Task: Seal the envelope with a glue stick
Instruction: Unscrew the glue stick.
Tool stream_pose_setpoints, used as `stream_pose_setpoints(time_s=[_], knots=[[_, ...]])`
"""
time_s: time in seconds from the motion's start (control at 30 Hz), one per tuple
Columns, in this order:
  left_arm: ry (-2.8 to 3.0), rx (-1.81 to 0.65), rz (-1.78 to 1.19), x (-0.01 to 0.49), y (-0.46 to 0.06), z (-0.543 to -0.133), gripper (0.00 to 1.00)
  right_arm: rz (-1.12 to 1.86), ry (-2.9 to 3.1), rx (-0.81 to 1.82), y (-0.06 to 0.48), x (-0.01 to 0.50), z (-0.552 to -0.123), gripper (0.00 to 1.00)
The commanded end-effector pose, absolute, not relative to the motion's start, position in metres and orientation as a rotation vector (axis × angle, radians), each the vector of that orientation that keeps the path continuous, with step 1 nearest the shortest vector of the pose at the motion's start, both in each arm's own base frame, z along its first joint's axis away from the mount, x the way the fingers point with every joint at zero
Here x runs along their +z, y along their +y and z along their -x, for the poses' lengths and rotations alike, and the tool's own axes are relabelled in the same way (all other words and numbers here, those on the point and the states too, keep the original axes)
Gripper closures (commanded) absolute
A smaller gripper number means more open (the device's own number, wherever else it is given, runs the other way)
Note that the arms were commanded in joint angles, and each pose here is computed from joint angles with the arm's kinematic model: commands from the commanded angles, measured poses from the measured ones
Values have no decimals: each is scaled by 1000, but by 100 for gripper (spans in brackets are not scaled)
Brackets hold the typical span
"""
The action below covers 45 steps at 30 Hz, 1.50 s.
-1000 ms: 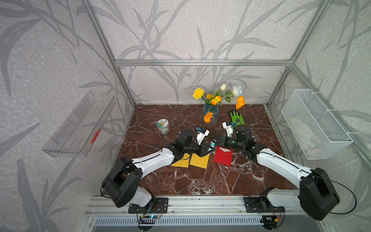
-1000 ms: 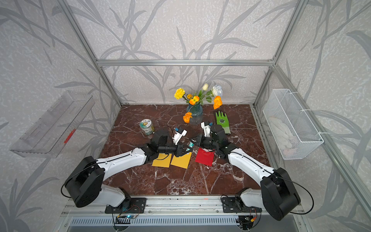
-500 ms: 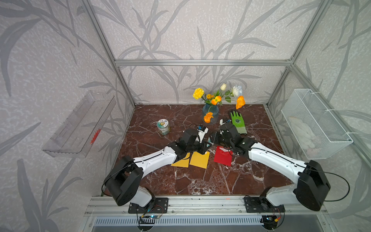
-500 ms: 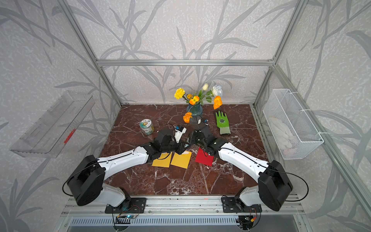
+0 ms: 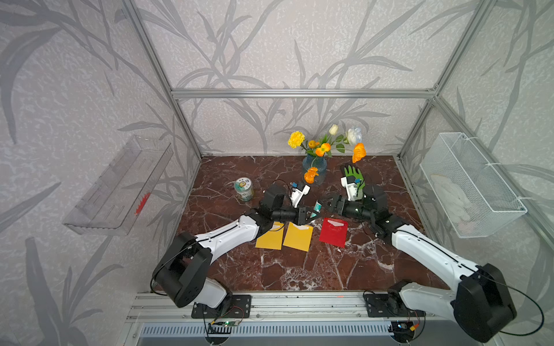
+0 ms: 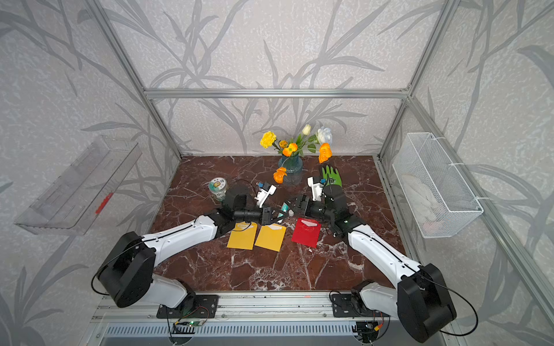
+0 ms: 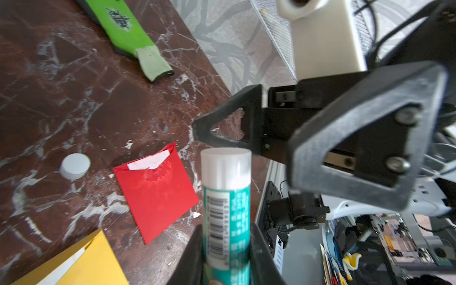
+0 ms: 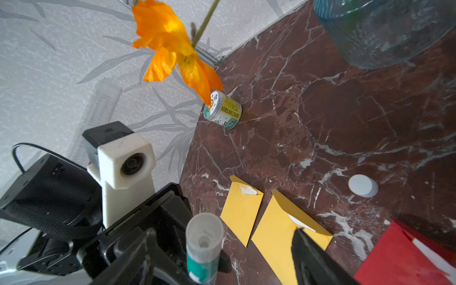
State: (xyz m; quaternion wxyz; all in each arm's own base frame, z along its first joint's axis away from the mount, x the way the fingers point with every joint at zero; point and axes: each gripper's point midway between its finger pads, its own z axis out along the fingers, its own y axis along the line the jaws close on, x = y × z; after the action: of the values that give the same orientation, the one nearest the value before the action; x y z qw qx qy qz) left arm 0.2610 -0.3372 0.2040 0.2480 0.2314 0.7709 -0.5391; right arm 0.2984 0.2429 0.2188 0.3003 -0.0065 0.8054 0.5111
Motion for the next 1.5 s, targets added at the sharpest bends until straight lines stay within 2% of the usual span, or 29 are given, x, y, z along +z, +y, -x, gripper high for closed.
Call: stream_pose_setpoints(time_s=[0.0, 0.1, 0.2, 0.43, 0.5, 0.6, 0.67, 0.8, 1.0, 1.1, 1.27, 1.33, 1.47], knots=[[2010, -1580, -703, 226, -338, -245, 100, 124, 2001, 1529, 257, 252, -292, 21], [2013, -1597, -700, 225, -339, -244, 100, 152, 2004, 1568, 262, 253, -291, 31], [2017, -1601, -693, 223, -339, -244, 100, 168, 2018, 1589, 266, 251, -291, 48], [2020, -1597, -693, 221, -340, -246, 100, 145, 2037, 1588, 266, 243, -293, 70], [2029, -1596, -692, 218, -340, -246, 100, 133, 2041, 1576, 264, 241, -295, 67], [2031, -1597, -693, 217, -339, -245, 100, 113, 2043, 1560, 260, 240, -297, 56], [2033, -1597, -695, 216, -339, -244, 100, 103, 2044, 1559, 258, 240, -298, 56], [2038, -1597, -698, 213, -340, -245, 100, 107, 2046, 1559, 258, 239, -298, 62], [2040, -1595, -693, 211, -340, -246, 100, 119, 2063, 1560, 260, 236, -297, 77], [2040, -1583, -688, 211, -340, -248, 100, 103, 2101, 1525, 259, 229, -299, 79], [2055, -1479, -658, 206, -337, -259, 100, -50, 2308, 1209, 242, 187, -308, 81], [2067, -1388, -633, 201, -333, -267, 100, -128, 2393, 990, 231, 166, -311, 81], [2070, -1208, -569, 187, -324, -283, 100, -309, 2458, 754, 215, 135, -320, 82]])
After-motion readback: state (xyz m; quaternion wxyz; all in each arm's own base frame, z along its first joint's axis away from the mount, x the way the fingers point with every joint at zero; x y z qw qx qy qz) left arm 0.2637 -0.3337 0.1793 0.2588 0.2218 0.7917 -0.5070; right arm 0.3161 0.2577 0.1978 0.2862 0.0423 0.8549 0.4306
